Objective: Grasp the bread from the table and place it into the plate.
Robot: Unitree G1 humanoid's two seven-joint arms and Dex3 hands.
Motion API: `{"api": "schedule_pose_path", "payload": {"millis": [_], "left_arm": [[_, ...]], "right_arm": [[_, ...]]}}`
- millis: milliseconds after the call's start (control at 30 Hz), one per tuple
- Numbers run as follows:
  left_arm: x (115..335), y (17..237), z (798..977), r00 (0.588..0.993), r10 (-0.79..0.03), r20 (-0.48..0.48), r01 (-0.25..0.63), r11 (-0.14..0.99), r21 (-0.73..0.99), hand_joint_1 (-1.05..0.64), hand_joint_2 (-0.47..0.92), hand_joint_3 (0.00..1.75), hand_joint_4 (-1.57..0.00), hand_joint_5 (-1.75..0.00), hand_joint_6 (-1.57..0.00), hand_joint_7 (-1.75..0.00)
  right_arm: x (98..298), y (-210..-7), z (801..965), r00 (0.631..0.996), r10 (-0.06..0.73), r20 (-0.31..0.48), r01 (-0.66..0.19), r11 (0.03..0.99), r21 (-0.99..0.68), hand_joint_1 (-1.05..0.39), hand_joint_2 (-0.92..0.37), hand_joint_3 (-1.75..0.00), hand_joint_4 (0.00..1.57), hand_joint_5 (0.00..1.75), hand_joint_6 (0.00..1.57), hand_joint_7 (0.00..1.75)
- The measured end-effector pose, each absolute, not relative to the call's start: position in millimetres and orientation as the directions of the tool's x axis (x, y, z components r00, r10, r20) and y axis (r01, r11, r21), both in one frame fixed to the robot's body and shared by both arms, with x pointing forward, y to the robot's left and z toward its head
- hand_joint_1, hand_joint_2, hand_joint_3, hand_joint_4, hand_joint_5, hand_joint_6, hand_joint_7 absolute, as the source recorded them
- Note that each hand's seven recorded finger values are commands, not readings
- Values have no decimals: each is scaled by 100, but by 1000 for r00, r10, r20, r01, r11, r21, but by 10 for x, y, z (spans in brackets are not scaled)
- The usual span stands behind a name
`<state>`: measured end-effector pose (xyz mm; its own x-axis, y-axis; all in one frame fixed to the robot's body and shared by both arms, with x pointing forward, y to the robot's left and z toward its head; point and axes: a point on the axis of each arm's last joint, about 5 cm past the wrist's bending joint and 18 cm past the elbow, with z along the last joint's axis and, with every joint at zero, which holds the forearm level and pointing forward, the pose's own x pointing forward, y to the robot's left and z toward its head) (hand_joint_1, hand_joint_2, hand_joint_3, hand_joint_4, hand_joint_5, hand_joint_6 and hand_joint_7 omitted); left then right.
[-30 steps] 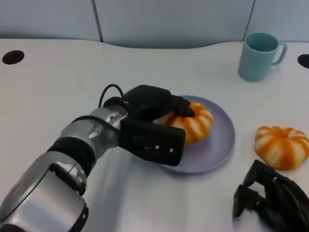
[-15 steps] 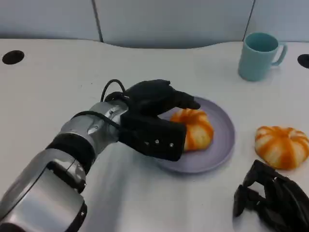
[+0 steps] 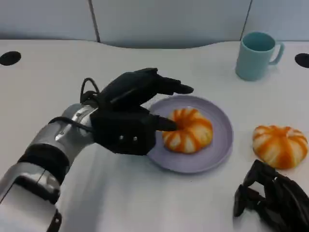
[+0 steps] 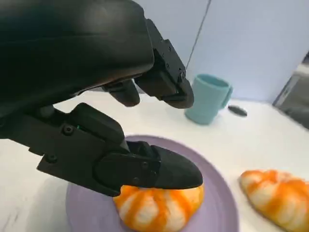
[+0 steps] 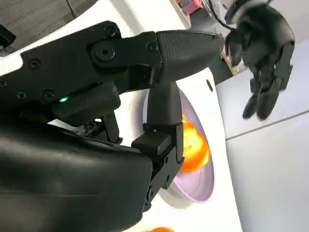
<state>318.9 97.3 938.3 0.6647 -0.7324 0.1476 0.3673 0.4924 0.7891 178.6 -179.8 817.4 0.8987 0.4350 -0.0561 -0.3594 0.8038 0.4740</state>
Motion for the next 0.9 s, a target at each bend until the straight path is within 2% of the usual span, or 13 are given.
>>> {"api": "schedule_pose_path", "payload": {"millis": [167, 233, 333, 367, 400, 467, 500, 567, 633, 667, 767, 900], "left_arm": [[3028, 1288, 9174, 718, -644, 266, 423, 706, 568, -65, 92, 30, -33, -101, -68, -9], [2962, 1393, 9091, 734, -623, 272, 437, 739, 513, -64, 92, 29, -42, -89, -68, -10], [2865, 1527, 8990, 755, -592, 281, 454, 782, 428, -63, 92, 28, -49, -83, -70, -11], [2835, 1560, 8960, 761, -584, 282, 457, 792, 406, -63, 92, 28, -55, -88, -75, -13], [2801, 1594, 8931, 769, -571, 289, 460, 807, 371, -64, 92, 30, -54, -110, -78, -20], [2703, 1643, 8852, 790, -525, 317, 451, 847, 280, -64, 92, 30, -52, -124, -80, -25], [2654, 1653, 8809, 799, -507, 322, 449, 860, 241, -62, 92, 31, -50, -147, -73, -60], [2555, 1668, 8741, 820, -475, 319, 438, 880, 184, -63, 92, 31, -49, -167, -59, -115], [2440, 1685, 8686, 848, -436, 302, 418, 900, 128, -64, 92, 29, -53, -173, -56, -134], [2378, 1689, 8661, 864, -411, 289, 404, 911, 89, -63, 92, 30, -59, -174, -52, -152], [2195, 1667, 8590, 907, -341, 247, 362, 931, -47, -61, 92, 30, -63, -175, -49, -164], [2044, 1678, 8579, 928, -297, 225, 328, 937, -116, -60, 92, 40, -69, -175, -47, -174]], "right_arm": [[1795, -1798, 8176, 898, 436, -56, -359, 802, 477, -58, -92, -33, 68, 175, 51, 167], [1798, -1801, 8174, 899, 435, -55, -358, 801, 480, -59, -92, -33, 68, 175, 51, 167], [1800, -1809, 8173, 899, 434, -57, -357, 802, 478, -59, -92, -34, 68, 175, 51, 166], [1800, -1811, 8173, 899, 434, -58, -357, 803, 478, -61, -92, -34, 69, 175, 52, 166], [1801, -1811, 8174, 899, 434, -57, -357, 803, 477, -61, -92, -34, 69, 175, 52, 166], [1801, -1812, 8173, 900, 433, -57, -356, 804, 476, -61, -92, -34, 69, 175, 52, 165], [1801, -1813, 8173, 900, 432, -57, -356, 804, 476, -61, -92, -35, 69, 175, 53, 165], [1801, -1811, 8173, 901, 431, -58, -355, 805, 476, -59, -92, -35, 68, 175, 52, 164], [1801, -1810, 8173, 901, 430, -59, -353, 805, 477, -59, -92, -35, 68, 175, 52, 164], [1800, -1811, 8172, 901, 430, -59, -353, 805, 477, -61, -92, -34, 69, 175, 51, 164], [1793, -1812, 8169, 902, 428, -60, -351, 805, 478, -61, -92, -33, 69, 175, 51, 164], [1790, -1803, 8166, 901, 431, -57, -353, 802, 482, -60, -92, -34, 68, 175, 52, 160]]}}
